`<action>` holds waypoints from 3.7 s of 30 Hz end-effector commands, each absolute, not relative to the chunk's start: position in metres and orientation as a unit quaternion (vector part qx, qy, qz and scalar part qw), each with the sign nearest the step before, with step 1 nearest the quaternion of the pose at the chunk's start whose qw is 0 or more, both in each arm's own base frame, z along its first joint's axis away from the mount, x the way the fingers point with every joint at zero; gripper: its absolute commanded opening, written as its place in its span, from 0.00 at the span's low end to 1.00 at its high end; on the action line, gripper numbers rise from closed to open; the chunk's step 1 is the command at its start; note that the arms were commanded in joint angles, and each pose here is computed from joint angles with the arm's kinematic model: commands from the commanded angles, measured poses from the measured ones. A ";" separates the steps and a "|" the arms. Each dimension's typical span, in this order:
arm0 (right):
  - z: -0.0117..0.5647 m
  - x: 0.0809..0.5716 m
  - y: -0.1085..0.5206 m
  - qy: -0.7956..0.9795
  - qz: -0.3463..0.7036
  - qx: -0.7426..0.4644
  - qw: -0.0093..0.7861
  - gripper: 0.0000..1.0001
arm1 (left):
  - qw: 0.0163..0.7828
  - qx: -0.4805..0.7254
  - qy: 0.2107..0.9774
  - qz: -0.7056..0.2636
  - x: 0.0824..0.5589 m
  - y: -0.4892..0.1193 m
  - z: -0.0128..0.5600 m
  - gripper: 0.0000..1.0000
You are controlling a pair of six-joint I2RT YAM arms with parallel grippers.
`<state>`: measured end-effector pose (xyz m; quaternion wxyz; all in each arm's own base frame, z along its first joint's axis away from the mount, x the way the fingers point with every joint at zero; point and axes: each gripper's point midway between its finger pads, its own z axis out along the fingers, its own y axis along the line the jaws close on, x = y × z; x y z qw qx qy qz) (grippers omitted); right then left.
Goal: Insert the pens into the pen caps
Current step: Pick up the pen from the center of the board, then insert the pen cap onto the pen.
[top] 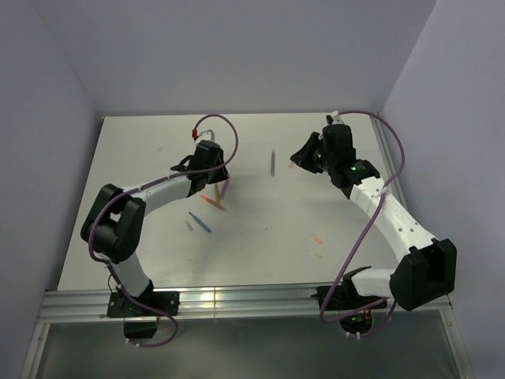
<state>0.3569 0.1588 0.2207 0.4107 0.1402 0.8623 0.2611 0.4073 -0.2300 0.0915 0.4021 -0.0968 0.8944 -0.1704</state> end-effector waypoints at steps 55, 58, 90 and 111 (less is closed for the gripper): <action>0.254 0.358 0.179 0.835 0.317 0.079 0.444 0.00 | 0.326 0.003 0.942 -0.078 0.401 -0.244 0.021 0.18; 0.254 0.358 0.179 0.835 0.316 0.078 0.444 0.00 | 0.324 0.005 0.942 -0.084 0.400 -0.247 0.021 0.00; 0.351 0.329 0.237 0.727 0.455 -0.041 0.512 0.00 | 0.373 0.154 0.609 -0.682 0.254 -0.317 0.297 0.00; 0.369 0.338 0.254 0.716 0.466 -0.044 0.518 0.00 | 0.373 0.153 0.618 -0.675 0.254 -0.317 0.292 0.00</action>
